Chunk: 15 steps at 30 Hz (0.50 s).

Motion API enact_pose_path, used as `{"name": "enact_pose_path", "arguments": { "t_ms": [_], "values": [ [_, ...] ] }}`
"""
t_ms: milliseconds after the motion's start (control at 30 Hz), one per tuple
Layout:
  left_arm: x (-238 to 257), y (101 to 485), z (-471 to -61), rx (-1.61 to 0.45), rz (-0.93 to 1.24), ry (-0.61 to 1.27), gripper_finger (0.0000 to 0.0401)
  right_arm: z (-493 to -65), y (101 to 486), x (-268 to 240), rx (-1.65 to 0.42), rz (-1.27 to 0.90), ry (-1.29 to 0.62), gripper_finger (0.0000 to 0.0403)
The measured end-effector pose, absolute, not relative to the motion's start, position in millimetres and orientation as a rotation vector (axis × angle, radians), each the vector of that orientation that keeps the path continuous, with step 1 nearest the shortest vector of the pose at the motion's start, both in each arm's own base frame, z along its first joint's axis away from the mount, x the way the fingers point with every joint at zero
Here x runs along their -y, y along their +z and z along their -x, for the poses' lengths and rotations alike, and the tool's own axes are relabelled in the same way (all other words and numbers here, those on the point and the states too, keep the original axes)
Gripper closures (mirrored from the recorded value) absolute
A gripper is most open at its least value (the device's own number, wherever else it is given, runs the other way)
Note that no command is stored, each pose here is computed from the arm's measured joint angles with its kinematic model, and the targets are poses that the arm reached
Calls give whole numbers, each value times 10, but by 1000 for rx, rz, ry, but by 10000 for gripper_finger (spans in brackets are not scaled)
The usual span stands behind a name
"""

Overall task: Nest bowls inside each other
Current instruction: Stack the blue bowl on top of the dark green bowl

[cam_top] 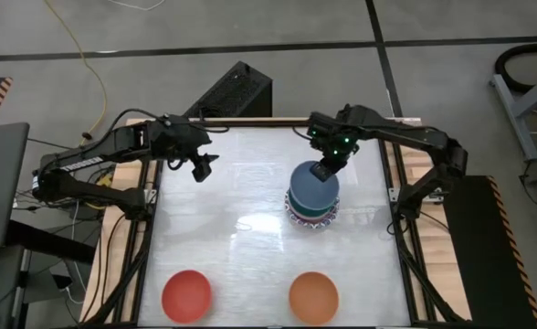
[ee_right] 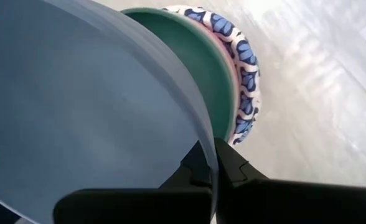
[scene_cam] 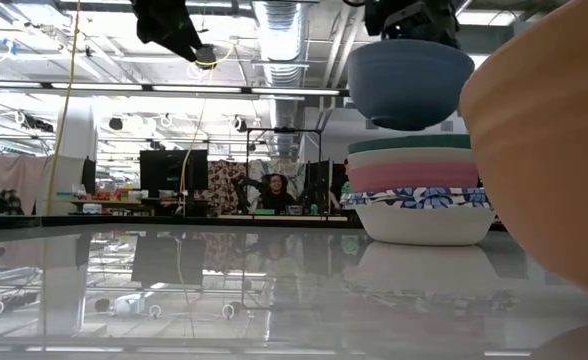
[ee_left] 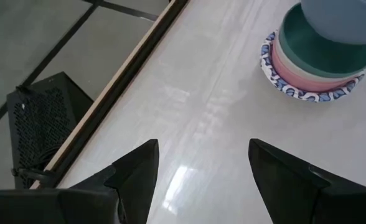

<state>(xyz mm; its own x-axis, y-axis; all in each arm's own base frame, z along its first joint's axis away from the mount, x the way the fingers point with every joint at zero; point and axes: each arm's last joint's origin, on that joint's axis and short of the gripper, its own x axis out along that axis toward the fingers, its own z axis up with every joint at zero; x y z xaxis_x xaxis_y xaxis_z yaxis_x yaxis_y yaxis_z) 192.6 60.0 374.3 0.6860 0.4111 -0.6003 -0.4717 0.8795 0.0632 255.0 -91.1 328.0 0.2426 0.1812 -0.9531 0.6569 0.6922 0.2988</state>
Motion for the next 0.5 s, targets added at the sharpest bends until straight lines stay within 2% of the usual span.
{"name": "enact_pose_path", "arguments": {
  "t_ms": [500],
  "values": [
    [-587,3729,-1915,-667,111,462,163,-2557,3285,870,-1321,-744,-374,399]
  ]
}}
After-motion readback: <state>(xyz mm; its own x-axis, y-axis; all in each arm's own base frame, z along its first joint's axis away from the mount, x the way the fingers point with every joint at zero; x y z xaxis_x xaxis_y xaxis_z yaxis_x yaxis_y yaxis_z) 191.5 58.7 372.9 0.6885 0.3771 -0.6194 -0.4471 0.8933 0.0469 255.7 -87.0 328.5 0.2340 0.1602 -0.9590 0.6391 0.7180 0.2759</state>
